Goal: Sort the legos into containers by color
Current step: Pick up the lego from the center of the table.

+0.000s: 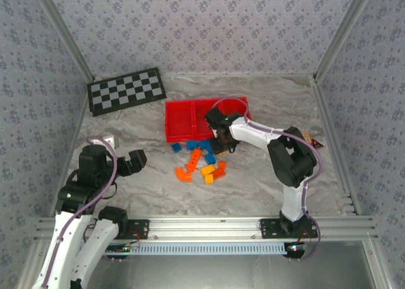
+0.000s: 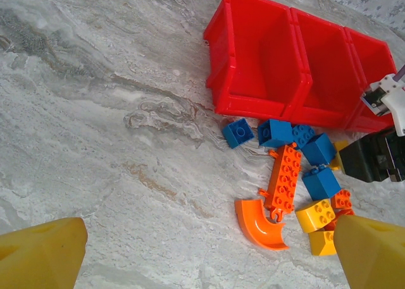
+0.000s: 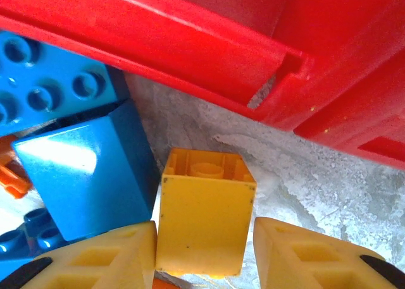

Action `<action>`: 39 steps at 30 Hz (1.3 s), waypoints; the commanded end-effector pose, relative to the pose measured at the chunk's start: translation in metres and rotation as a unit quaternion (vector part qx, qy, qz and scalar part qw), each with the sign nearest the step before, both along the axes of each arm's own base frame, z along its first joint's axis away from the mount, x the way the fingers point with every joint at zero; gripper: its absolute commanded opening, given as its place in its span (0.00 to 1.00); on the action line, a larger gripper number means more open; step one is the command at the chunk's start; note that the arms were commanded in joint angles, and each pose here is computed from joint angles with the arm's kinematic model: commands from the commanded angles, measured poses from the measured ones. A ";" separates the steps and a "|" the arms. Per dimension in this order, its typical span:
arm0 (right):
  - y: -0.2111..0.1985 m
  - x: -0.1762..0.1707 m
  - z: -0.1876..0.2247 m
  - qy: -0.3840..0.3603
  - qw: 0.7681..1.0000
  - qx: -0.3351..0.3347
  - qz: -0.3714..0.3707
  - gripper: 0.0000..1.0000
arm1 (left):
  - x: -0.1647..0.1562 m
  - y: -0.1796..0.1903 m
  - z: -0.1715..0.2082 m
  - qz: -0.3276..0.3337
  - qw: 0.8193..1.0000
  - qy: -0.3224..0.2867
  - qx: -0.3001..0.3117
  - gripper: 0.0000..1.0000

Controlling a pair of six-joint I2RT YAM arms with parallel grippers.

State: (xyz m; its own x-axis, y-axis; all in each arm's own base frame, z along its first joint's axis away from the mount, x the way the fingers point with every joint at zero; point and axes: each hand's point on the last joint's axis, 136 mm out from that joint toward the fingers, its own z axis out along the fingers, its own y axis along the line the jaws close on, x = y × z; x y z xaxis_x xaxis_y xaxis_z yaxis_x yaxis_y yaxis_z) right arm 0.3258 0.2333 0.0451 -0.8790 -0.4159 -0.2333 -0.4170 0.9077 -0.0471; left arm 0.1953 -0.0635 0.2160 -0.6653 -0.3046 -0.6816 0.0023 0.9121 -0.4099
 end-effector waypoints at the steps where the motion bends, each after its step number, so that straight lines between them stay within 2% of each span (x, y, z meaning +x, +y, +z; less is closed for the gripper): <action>1: -0.014 -0.006 -0.006 0.017 0.999 -0.040 -0.005 0.45 | 0.000 -0.003 0.002 -0.009 1.000 -0.006 -0.002 1.00; 9: -0.015 -0.002 -0.003 0.007 1.000 -0.026 -0.010 0.50 | 0.000 -0.003 0.002 -0.009 1.000 -0.006 -0.003 1.00; 17: -0.010 0.000 -0.008 0.008 1.000 -0.019 -0.004 0.51 | 0.000 -0.003 0.002 -0.008 1.000 -0.006 -0.003 1.00; 33: -0.008 -0.001 -0.009 0.014 1.000 -0.018 0.000 0.40 | 0.000 -0.003 0.001 -0.008 1.000 -0.004 -0.003 1.00; 39: -0.009 0.001 0.014 -0.008 1.000 -0.007 -0.002 0.35 | 0.000 -0.003 0.001 -0.007 1.000 -0.004 -0.002 1.00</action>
State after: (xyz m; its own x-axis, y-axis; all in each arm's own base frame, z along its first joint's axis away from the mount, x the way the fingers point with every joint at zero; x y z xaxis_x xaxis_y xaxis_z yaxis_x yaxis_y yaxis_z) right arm 0.3282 0.2276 0.0405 -0.8823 -0.4153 -0.2217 -0.4122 0.9090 -0.0621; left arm 0.1952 -0.0634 0.2153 -0.6666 -0.3043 -0.6805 0.0016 0.9123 -0.4095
